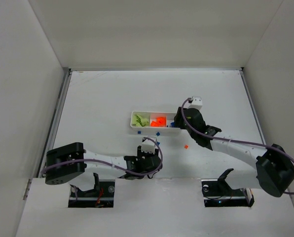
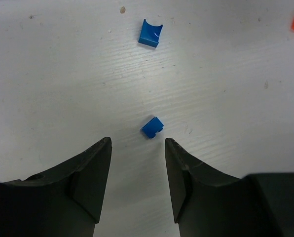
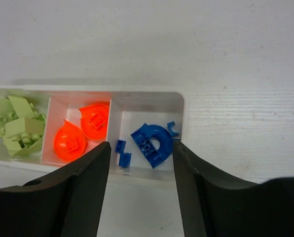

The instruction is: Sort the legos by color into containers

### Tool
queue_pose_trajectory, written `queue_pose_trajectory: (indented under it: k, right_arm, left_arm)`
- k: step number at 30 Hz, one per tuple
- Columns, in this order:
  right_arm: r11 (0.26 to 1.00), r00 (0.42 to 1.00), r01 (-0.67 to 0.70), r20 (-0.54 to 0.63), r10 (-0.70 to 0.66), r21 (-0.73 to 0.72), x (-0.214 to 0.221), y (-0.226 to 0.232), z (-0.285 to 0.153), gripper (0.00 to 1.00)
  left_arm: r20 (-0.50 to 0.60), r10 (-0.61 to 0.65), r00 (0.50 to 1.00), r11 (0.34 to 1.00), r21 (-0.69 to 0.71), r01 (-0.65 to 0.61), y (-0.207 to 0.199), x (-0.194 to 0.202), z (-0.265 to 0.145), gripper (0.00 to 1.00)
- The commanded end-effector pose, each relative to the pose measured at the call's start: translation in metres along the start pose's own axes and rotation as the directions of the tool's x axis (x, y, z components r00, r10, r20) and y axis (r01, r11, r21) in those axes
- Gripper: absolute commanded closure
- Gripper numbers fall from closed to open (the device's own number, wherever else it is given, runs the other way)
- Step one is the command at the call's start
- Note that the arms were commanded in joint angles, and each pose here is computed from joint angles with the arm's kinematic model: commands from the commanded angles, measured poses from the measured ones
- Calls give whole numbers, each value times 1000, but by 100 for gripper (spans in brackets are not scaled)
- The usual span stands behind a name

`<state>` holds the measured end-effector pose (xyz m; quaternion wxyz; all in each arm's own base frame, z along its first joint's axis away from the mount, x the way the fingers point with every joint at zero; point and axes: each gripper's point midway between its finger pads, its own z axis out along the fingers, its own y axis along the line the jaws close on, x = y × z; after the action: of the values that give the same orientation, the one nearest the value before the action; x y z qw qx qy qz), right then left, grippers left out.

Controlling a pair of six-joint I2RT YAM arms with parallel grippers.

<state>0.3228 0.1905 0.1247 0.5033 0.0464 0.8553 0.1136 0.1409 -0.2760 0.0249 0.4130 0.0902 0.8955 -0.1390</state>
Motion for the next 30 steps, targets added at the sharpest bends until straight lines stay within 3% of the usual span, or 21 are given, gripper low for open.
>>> queue_pose_trajectory:
  k: [1,7,11,18,30]
  right_arm:
    - [997,995,-59,80,63,-55,-13,7,-13,41]
    - [992,994,-80,68,87,-99,12,8,-31,42]
    - [991,992,-89,78,97,-101,14,5,-38,42]
    - [988,990,-101,88,111,-113,13,1,-45,42]
    - [987,991,-111,65,118,-113,26,3,-46,43]
  left_arm:
    - [31,-4,1000,1000,28,3,-20,-11,0,55]
    - [34,22,999,1000,0,-22,-25,-8,9,56]
    - [26,52,998,999,-16,-52,-25,-5,13,63]
    - [35,74,997,996,-56,-72,-16,-2,12,64]
    - [42,123,992,986,-121,-117,-10,2,22,81]
